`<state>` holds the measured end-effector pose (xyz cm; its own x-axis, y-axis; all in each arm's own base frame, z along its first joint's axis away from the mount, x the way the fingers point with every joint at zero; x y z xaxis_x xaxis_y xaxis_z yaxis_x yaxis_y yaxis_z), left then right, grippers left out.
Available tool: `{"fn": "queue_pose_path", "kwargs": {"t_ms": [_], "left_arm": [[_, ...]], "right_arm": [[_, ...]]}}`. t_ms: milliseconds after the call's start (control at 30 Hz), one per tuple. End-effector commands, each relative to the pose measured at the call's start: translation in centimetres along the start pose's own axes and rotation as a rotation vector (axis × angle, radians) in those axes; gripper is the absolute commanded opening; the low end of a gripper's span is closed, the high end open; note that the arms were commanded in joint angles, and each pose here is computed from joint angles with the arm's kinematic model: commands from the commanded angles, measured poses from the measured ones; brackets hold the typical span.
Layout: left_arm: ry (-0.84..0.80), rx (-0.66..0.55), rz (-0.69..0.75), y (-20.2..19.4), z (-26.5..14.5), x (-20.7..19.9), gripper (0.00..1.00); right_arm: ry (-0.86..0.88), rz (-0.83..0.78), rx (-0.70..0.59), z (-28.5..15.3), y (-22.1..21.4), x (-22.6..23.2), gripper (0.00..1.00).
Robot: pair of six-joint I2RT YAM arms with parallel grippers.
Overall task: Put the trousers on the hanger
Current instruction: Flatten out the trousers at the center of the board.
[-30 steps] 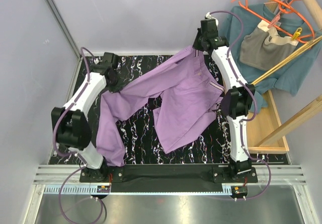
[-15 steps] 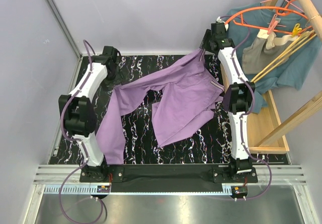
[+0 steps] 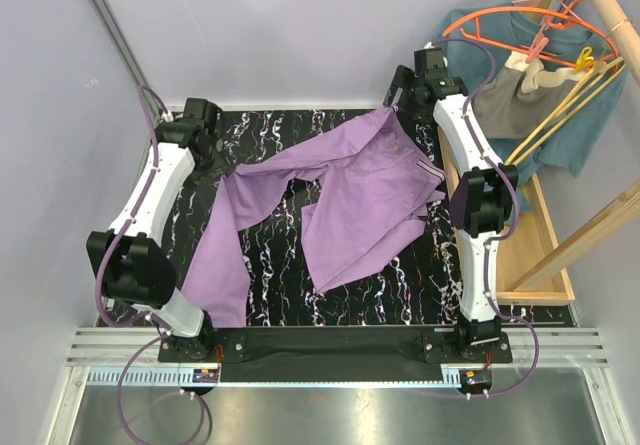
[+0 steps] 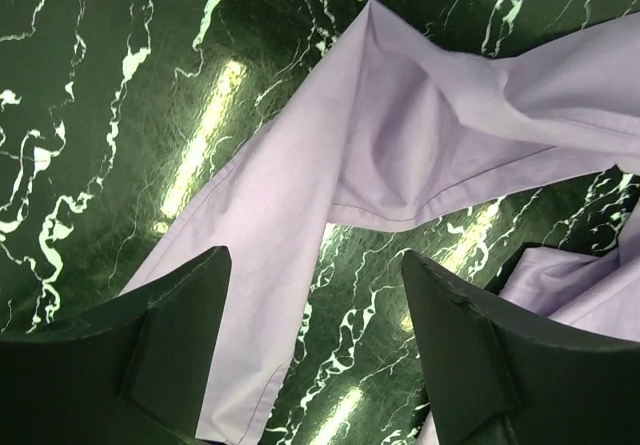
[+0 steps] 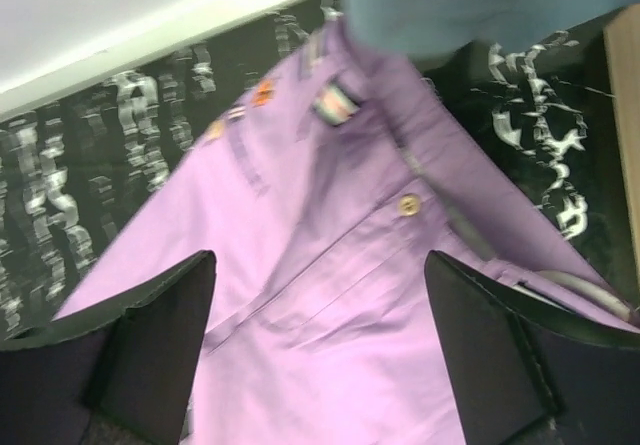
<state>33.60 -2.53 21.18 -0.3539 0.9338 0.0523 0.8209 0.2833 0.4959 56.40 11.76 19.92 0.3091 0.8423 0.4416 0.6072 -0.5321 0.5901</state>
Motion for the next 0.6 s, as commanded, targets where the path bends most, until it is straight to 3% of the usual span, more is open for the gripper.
{"fn": "queue_pose_path", "kwargs": {"t_ms": [0,267,567], "left_arm": [[0.034,0.022,-0.011,-0.8,-0.4,0.9,0.75],[-0.004,0.084,-0.094,-6.5,-0.4,2.0,0.74],[0.014,0.192,-0.204,-13.4,0.7,3.5,0.72]], "right_arm": [[0.124,0.001,-0.052,-6.1,2.1,3.7,0.94],[0.162,0.045,0.078,-6.7,-3.0,5.2,0.97],[0.025,0.183,0.053,-4.0,-6.2,5.2,0.93]]}}
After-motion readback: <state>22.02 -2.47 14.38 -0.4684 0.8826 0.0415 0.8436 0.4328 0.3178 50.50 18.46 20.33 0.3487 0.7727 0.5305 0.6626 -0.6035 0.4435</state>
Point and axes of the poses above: each gripper's point midway between its finger pads, its own z axis out along the fingers, its own x axis along the line the jaws close on, y = z × x, the point moved 3 cm from there along -z, back along the fingers, and after that the axes turned 11 degrees about z, right-handed, at the moved point
